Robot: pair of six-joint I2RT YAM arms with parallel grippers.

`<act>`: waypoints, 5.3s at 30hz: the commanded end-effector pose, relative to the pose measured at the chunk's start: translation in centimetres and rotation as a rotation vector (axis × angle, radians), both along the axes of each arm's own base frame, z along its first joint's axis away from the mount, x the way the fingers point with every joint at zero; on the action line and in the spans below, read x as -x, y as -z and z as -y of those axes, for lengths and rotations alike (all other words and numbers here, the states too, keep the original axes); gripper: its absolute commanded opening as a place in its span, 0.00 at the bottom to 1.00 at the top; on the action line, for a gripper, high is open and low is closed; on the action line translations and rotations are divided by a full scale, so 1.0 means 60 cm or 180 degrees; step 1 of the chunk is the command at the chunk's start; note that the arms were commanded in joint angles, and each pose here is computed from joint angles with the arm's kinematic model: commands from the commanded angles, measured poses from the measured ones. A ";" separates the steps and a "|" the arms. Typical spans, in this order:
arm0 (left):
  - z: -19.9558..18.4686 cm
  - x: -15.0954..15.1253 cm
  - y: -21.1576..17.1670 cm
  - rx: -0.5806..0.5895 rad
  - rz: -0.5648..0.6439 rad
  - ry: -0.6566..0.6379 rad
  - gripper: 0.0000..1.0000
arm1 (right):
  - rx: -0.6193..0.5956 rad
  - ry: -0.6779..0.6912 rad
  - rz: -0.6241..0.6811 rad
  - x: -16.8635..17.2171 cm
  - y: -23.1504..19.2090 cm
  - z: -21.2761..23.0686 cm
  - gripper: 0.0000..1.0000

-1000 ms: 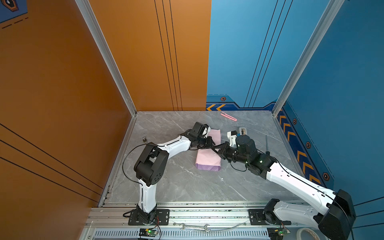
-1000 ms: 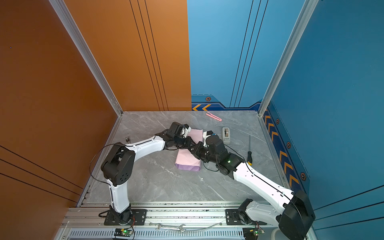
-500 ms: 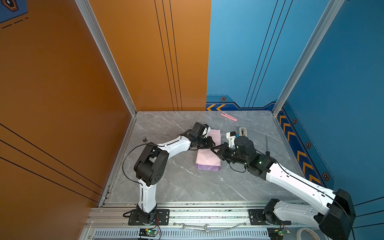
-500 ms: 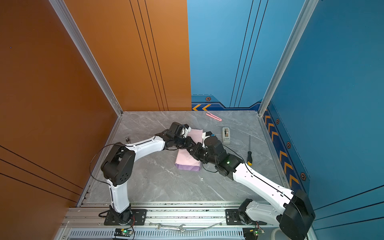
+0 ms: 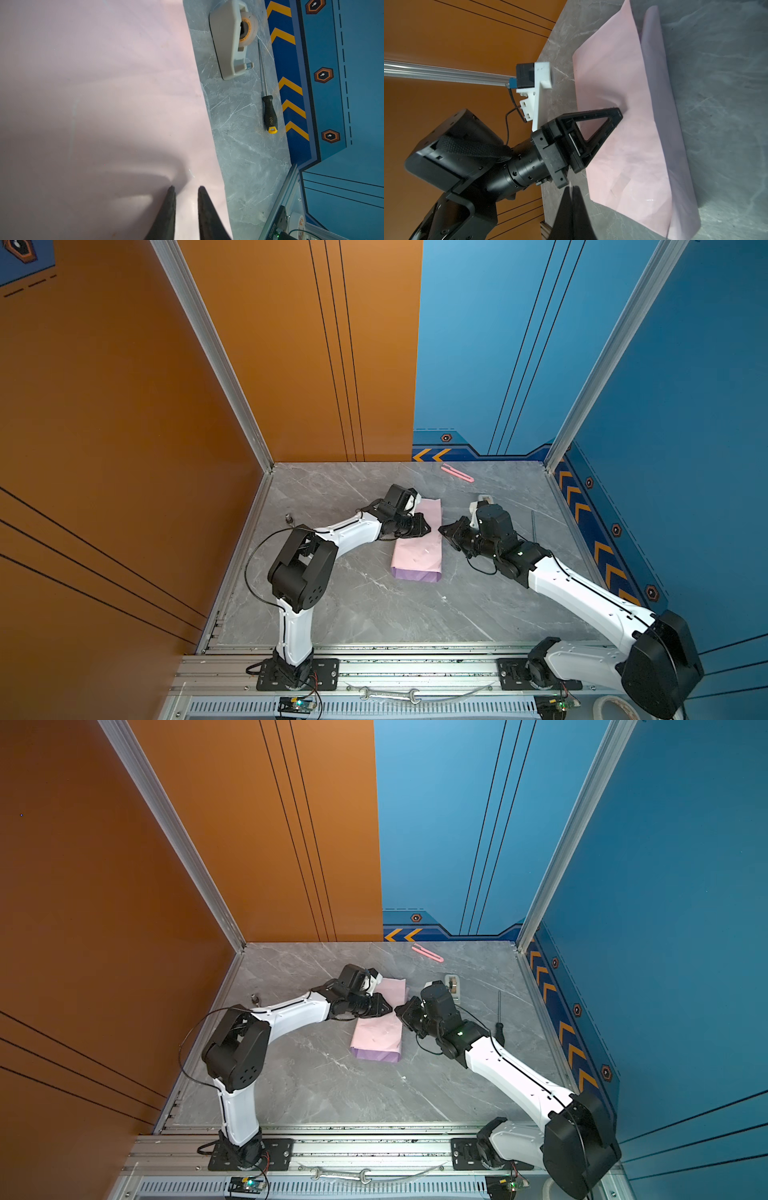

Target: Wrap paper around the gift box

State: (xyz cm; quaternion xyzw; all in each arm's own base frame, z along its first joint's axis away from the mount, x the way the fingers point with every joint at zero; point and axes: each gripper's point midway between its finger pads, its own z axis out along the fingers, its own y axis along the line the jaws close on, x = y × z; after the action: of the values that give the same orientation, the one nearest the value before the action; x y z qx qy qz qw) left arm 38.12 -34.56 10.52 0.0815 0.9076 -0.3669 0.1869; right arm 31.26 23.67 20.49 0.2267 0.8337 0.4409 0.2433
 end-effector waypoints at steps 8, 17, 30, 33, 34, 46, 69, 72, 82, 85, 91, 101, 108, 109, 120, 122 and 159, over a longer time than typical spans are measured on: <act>-0.025 0.024 0.065 -0.0265 -0.0327 0.0014 0.22 | -0.0029 -0.0017 0.0053 -0.031 0.010 0.007 0.00; -0.029 0.020 0.070 -0.0271 -0.0352 -0.0008 0.22 | 0.0073 0.0088 -0.0058 -0.046 0.046 0.030 0.00; -0.031 0.016 0.073 -0.0269 -0.0375 -0.0023 0.22 | 0.0194 0.0272 -0.0177 -0.068 0.108 0.059 0.00; -0.032 0.017 0.074 -0.0274 -0.0383 -0.0021 0.22 | 0.0208 0.0311 -0.0194 -0.072 0.119 0.062 0.00; -0.032 0.017 0.074 -0.0272 -0.0387 -0.0022 0.22 | 0.0215 0.0316 -0.0207 -0.073 0.124 0.062 0.00; -0.035 0.017 0.074 -0.0283 -0.0385 -0.0026 0.22 | 0.0232 0.0496 -0.0190 -0.094 0.157 0.079 0.00; -0.036 0.017 0.077 -0.0291 -0.0398 -0.0030 0.22 | 0.0495 0.0664 -0.0280 -0.119 0.217 0.116 0.00; -0.038 0.016 0.076 -0.0294 -0.0402 -0.0041 0.22 | 0.0520 0.0677 -0.0285 -0.127 0.227 0.119 0.00; -0.040 0.015 0.075 -0.0298 -0.0397 -0.0041 0.22 | 0.0420 0.0652 -0.0203 -0.162 0.241 0.109 0.00; -0.042 0.014 0.075 -0.0303 -0.0393 -0.0047 0.22 | 0.0340 0.0611 -0.0177 -0.168 0.241 0.100 0.02; -0.042 0.014 0.076 -0.0308 -0.0397 -0.0049 0.22 | 0.0286 0.0551 -0.0204 -0.158 0.243 0.093 0.18; -0.043 0.017 0.073 -0.0303 -0.0387 -0.0031 0.22 | 0.0654 0.0600 -0.0156 -0.107 0.197 0.148 0.42; -0.042 0.018 0.073 -0.0297 -0.0388 -0.0011 0.22 | 0.1147 0.0424 -0.0102 -0.068 0.157 0.164 0.43; -0.042 0.018 0.072 -0.0291 -0.0384 -0.0010 0.22 | 0.1278 0.0388 -0.0120 -0.062 0.155 0.166 0.43; -0.040 0.019 0.073 -0.0300 -0.0388 -0.0005 0.22 | 0.1798 -0.0347 0.0696 -0.044 0.065 0.072 0.33; -0.040 0.019 0.074 -0.0304 -0.0395 -0.0004 0.22 | 0.1787 -0.0462 0.0681 -0.047 0.070 0.057 0.29; -0.042 0.015 0.076 -0.0319 -0.0400 -0.0016 0.22 | 0.1261 -0.0755 -0.0140 -0.059 0.191 -0.009 0.35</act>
State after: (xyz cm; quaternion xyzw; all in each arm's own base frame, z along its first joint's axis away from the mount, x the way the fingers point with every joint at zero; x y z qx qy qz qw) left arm 38.44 -34.11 10.46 0.0828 0.9054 -0.3745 0.1819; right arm 34.40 23.60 9.29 0.0650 0.9379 0.2582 0.2225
